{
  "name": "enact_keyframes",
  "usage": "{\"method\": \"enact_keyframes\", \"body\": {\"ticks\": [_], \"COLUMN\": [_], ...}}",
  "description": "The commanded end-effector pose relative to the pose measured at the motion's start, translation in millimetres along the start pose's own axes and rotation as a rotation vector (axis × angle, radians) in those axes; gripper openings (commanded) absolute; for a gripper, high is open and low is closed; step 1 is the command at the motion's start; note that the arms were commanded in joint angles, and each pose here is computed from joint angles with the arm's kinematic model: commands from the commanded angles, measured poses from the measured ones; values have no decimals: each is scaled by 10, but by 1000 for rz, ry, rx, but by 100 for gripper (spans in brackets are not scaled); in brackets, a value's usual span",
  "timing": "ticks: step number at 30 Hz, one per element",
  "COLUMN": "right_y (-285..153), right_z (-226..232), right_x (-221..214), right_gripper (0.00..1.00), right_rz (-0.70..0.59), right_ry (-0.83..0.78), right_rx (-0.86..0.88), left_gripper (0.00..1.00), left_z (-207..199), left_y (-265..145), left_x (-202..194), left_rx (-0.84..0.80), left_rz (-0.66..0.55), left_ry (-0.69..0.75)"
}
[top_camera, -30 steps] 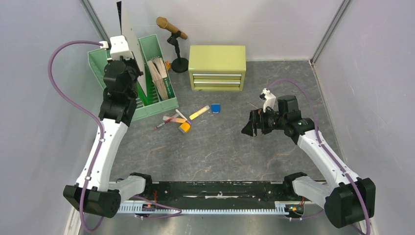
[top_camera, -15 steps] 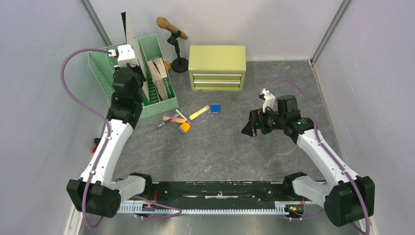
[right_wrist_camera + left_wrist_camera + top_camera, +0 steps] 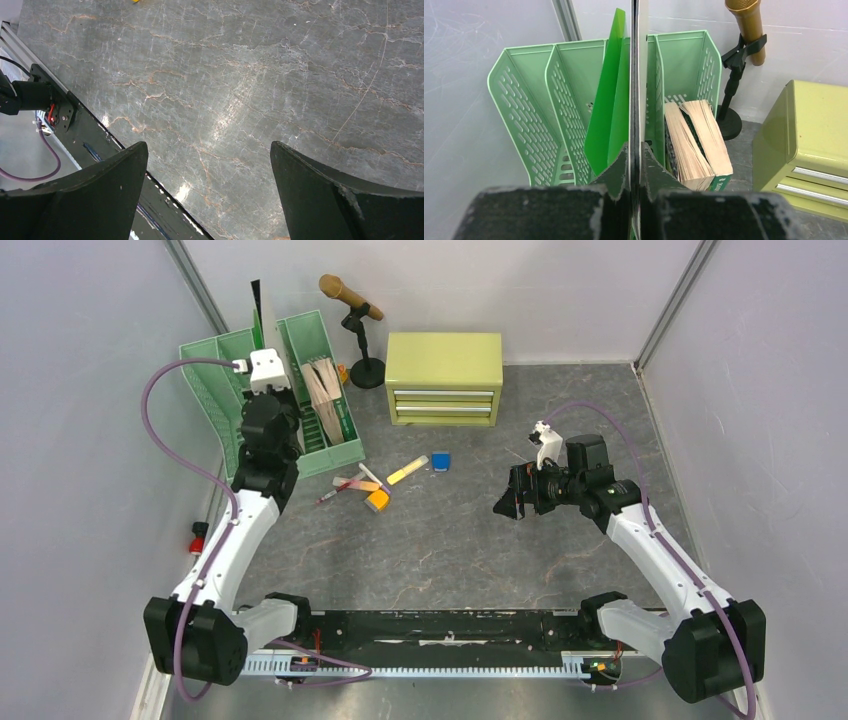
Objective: Organize the desk
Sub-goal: Place the folder in the storage box.
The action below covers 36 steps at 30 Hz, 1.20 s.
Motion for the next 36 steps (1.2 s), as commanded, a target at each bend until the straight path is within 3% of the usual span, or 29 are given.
{"method": "enact_keyframes", "body": {"ticks": [1,9,32,34,36], "right_y": [-5,-3,-30,-35,-39], "right_z": [2,8,45,50,53], "right_x": [14,25,34,41,54], "right_gripper": [98,98,98,98,98], "right_rz": [-11,-17,-51,-53,-56], "right_ry": [-16,-18,-9,-8,-9], "right_rx": [7,14,23,23,23], "left_gripper": [2,2,3,15,46], "left_z": [75,34,113,125,121], "left_y": [-31,26,-91,-105,-108], "left_x": [473,557,-14,-10,-7], "left_rx": [25,-7,-8,-1,-8], "left_rz": [-216,-246,-131,-129,-121], "left_ry": [-44,-37,-48,-47,-39]}}
Point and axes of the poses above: each gripper's point midway between its finger pads, its own y axis out along the fingers, its own z axis along the line the jaws close on, x = y × z, the point moved 7 cm from there along -y, back along the fingers, and after that the axes turned 8 degrees about -y, right-handed, at the moved point
